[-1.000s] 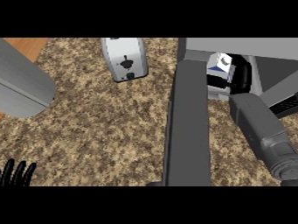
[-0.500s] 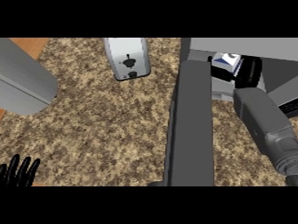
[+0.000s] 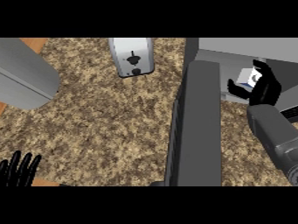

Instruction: Pick up the milk, place it into the microwave and close the microwave

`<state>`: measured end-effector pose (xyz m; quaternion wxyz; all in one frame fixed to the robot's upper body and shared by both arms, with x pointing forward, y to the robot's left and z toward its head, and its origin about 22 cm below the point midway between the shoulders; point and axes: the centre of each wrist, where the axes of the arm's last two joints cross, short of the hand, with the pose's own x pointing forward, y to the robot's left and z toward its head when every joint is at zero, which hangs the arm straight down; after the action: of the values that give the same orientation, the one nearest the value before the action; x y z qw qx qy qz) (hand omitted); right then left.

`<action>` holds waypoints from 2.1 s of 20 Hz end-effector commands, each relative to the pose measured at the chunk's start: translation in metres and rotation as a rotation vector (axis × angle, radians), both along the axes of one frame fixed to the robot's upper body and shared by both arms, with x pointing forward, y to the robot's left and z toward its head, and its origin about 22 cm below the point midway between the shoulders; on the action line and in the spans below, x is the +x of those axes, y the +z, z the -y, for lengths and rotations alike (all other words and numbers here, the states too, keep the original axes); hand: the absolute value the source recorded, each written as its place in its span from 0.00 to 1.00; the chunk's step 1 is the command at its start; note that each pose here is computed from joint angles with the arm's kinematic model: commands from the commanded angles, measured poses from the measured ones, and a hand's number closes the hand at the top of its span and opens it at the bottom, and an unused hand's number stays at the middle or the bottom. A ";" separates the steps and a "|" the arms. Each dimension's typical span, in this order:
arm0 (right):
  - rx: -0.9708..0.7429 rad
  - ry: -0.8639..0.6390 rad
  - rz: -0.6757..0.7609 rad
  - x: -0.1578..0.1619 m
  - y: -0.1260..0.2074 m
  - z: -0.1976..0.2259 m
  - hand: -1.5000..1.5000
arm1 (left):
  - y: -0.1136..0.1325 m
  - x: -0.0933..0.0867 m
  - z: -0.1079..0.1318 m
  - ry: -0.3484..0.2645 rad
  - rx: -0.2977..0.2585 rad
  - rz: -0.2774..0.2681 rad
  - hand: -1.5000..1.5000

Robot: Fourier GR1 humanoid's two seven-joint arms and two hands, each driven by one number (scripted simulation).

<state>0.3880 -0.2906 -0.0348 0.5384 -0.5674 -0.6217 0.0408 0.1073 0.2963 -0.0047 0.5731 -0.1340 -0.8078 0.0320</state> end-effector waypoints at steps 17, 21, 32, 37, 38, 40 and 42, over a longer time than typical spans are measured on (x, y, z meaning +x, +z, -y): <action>-0.022 0.472 -0.106 0.019 0.009 -0.088 0.00 | -0.005 0.014 -0.005 -0.008 0.029 0.006 0.00; 0.096 0.496 -0.058 0.021 0.012 -0.097 0.00 | -0.008 0.008 -0.006 -0.006 0.027 -0.005 0.00; 0.431 0.665 0.069 0.001 -0.015 -0.109 0.00 | -0.010 -0.001 -0.007 -0.003 0.018 0.005 0.00; 0.523 0.708 0.074 -0.023 -0.044 -0.090 0.00 | -0.006 -0.006 -0.007 0.021 0.028 0.009 0.00; 0.528 0.696 0.067 -0.026 -0.049 -0.089 0.00 | 0.003 -0.019 -0.008 0.006 0.022 -0.008 0.00; 0.555 0.701 0.084 -0.032 -0.055 -0.087 0.00 | -0.012 -0.017 -0.004 -0.007 0.011 -0.023 0.00; 0.546 0.710 0.080 -0.040 -0.063 -0.081 0.00 | -0.004 -0.005 -0.017 0.013 0.030 -0.022 0.00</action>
<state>0.3637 -0.2015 -0.0811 0.6011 -0.1735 -0.7790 0.0423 0.0982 0.3055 -0.0092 0.5773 -0.1237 -0.8067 0.0261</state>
